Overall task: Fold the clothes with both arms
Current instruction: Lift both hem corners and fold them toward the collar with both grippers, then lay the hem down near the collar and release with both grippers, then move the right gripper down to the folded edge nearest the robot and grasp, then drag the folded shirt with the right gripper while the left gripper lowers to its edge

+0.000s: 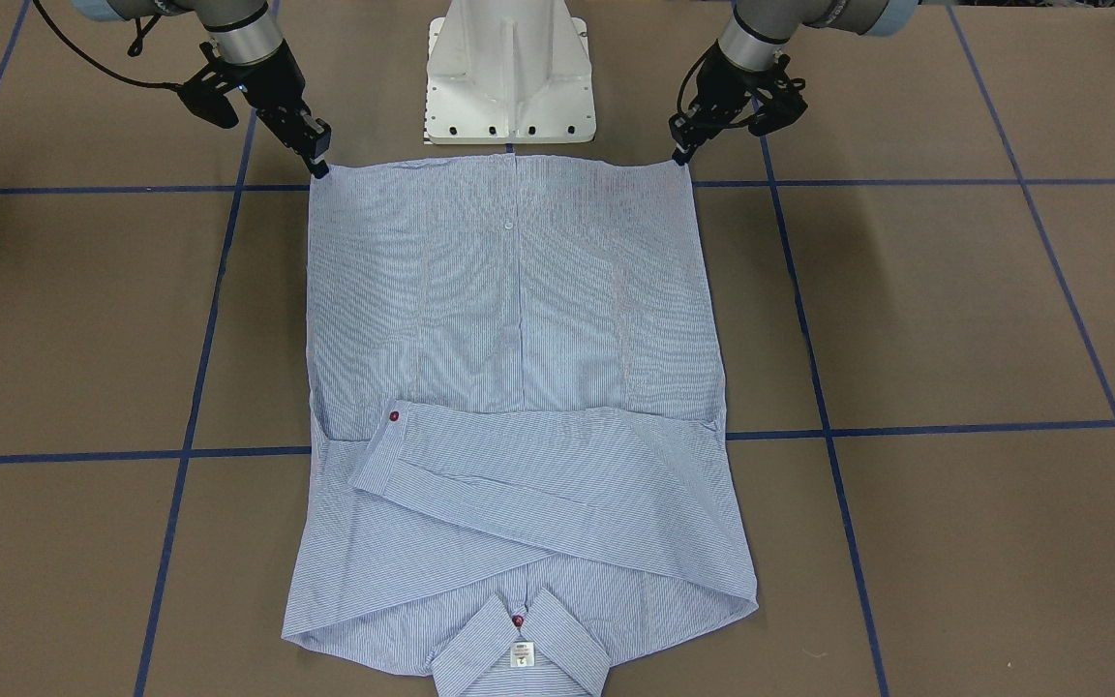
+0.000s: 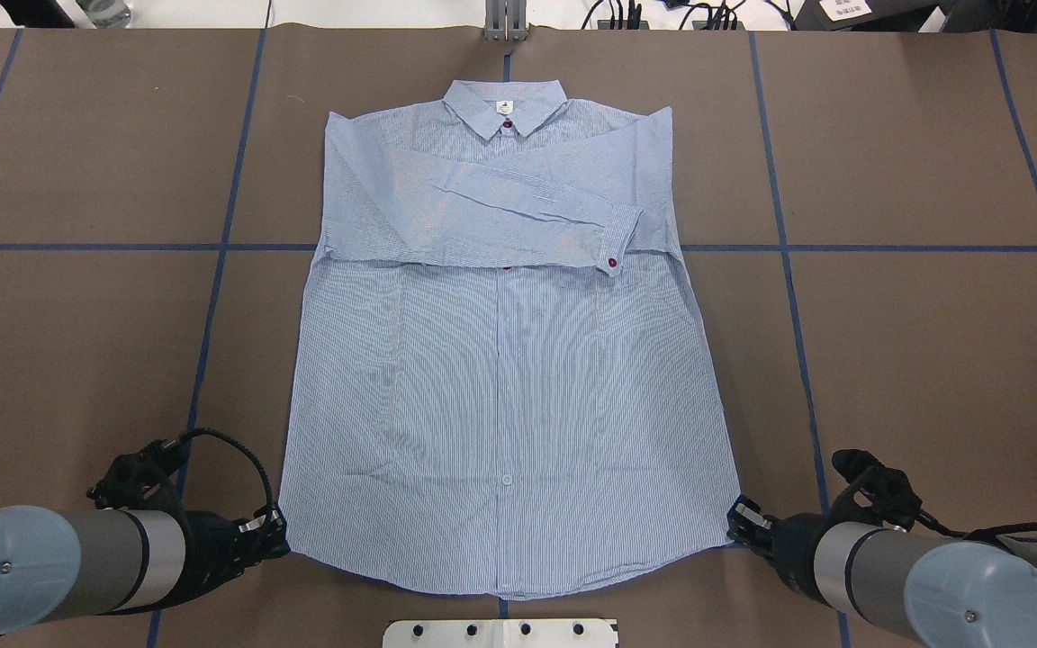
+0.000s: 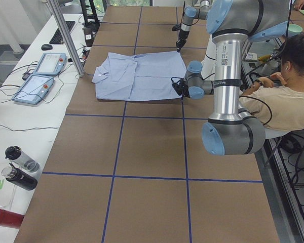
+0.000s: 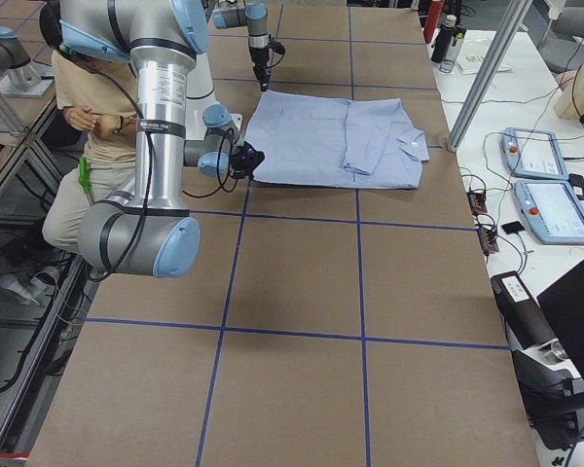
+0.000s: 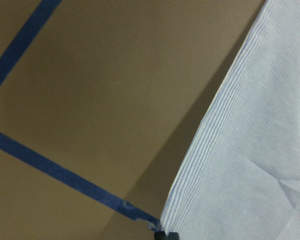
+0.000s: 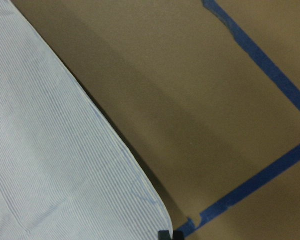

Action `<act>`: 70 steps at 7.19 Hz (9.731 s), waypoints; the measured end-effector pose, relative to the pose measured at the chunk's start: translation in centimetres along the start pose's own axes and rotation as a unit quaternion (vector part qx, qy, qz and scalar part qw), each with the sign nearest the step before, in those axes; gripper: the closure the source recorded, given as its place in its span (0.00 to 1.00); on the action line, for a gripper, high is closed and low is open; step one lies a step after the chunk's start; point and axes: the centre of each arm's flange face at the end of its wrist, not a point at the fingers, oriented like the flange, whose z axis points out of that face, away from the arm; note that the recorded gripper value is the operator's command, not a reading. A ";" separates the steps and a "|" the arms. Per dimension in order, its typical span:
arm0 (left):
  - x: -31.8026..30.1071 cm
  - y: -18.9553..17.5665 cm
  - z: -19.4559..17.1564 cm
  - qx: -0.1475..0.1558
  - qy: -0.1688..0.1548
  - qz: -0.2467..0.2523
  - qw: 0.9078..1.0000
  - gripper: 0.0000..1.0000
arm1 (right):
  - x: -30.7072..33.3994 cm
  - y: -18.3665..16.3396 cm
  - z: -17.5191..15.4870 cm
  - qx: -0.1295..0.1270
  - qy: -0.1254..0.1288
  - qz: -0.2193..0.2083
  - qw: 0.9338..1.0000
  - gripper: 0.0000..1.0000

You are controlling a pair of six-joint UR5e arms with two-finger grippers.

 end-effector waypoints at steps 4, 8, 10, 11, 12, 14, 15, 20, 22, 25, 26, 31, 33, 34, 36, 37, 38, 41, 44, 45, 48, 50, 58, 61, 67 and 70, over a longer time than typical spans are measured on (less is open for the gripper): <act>1.4 1.2 -8.1 -0.034 0.041 -0.001 0.999 1.00 | -1.0 -1.3 -6.0 -0.023 -0.019 0.014 0.999 1.00; 6.0 -3.6 -8.9 -0.003 0.078 -0.026 0.997 1.00 | -4.6 -7.1 -8.3 0.026 -0.071 0.062 0.995 1.00; 7.9 -7.1 -10.8 0.025 0.091 -0.027 0.995 1.00 | -8.8 -9.1 -8.5 0.039 -0.073 0.089 0.993 1.00; 8.3 -8.7 -11.4 0.041 0.095 -0.027 0.994 1.00 | -12.2 -9.7 -8.0 0.058 -0.056 0.103 0.991 1.00; 8.3 -9.9 -11.3 0.054 0.093 -0.031 0.994 1.00 | -15.1 -10.3 -7.3 0.079 -0.037 0.113 0.990 1.00; 8.8 -12.5 -10.2 0.079 0.089 -0.036 0.992 1.00 | -17.5 -13.2 -6.0 0.104 -0.010 0.116 0.988 1.00; 10.1 -14.0 -8.9 0.091 0.088 -0.032 0.991 1.00 | -18.0 -15.2 -5.4 0.112 0.003 0.103 0.988 1.00; 16.6 -22.7 -4.0 0.152 0.077 -0.024 0.985 1.00 | -23.2 -22.9 -0.8 0.133 0.041 0.100 0.985 1.00; 17.9 -25.6 -3.9 0.171 0.073 -0.021 0.982 1.00 | -25.5 -25.4 0.2 0.141 0.049 0.100 0.984 1.00; 20.7 -29.3 -2.9 0.189 0.080 -0.029 0.978 1.00 | -28.4 -28.6 1.9 0.144 0.068 0.097 0.982 1.00; 21.4 -30.8 -2.4 0.195 0.084 -0.032 0.977 1.00 | -29.4 -29.8 2.8 0.146 0.067 0.098 0.982 1.00; 23.6 -36.1 1.2 0.232 0.098 -0.026 0.967 1.00 | -32.4 -34.5 7.0 0.155 0.072 0.083 0.982 1.00; 23.3 -37.5 2.9 0.237 0.101 -0.021 0.966 1.00 | -32.7 -35.4 9.0 0.155 0.075 0.076 0.982 1.00; 23.2 -38.0 3.5 0.238 0.103 -0.019 0.966 1.00 | -32.9 -35.7 9.7 0.155 0.075 0.074 0.982 1.00; 23.3 -38.6 4.3 0.239 0.105 -0.018 0.965 0.90 | -33.5 -35.7 10.5 0.153 0.075 0.072 0.983 0.97; 23.2 -38.7 4.5 0.242 0.106 -0.018 0.964 0.70 | -33.7 -35.7 10.6 0.153 0.075 0.072 0.983 0.77; 23.1 -38.9 4.7 0.243 0.106 -0.018 0.964 0.59 | -34.0 -35.6 10.6 0.152 0.073 0.072 0.983 0.60; 23.1 -39.2 4.3 0.244 0.116 -0.016 0.963 0.56 | -35.1 -35.3 10.3 0.153 0.069 0.072 0.983 0.25; 23.7 -38.7 1.8 0.241 0.146 -0.007 0.960 0.56 | -34.3 -33.0 8.0 0.142 0.035 0.084 0.986 0.20; 23.4 -38.6 1.3 0.241 0.148 -0.007 0.959 0.56 | -30.9 -29.9 7.3 0.128 0.021 0.087 0.988 0.18; 22.3 -38.4 0.7 0.242 0.150 -0.007 0.959 0.56 | -21.1 -22.9 8.0 0.091 0.032 0.078 0.992 0.12; 21.7 -38.5 0.8 0.243 0.147 -0.008 0.959 0.56 | -18.7 -21.0 9.2 0.076 0.028 0.076 0.994 0.13; 19.5 -38.7 0.0 0.250 0.143 0.001 0.958 0.56 | -18.5 -19.6 9.2 0.064 0.010 0.101 0.993 1.00; 18.9 -38.7 -0.1 0.250 0.142 0.002 0.958 0.56 | -13.8 -14.8 3.0 0.001 0.003 0.076 0.997 1.00; 21.4 -33.0 -3.8 0.170 0.186 0.029 0.967 0.44 | -2.2 7.2 -2.6 -0.212 0.092 -0.062 0.971 0.00; 22.3 -25.8 -2.8 0.086 0.175 -0.005 0.981 0.33 | -3.2 6.1 -3.3 -0.204 0.078 -0.054 0.974 0.00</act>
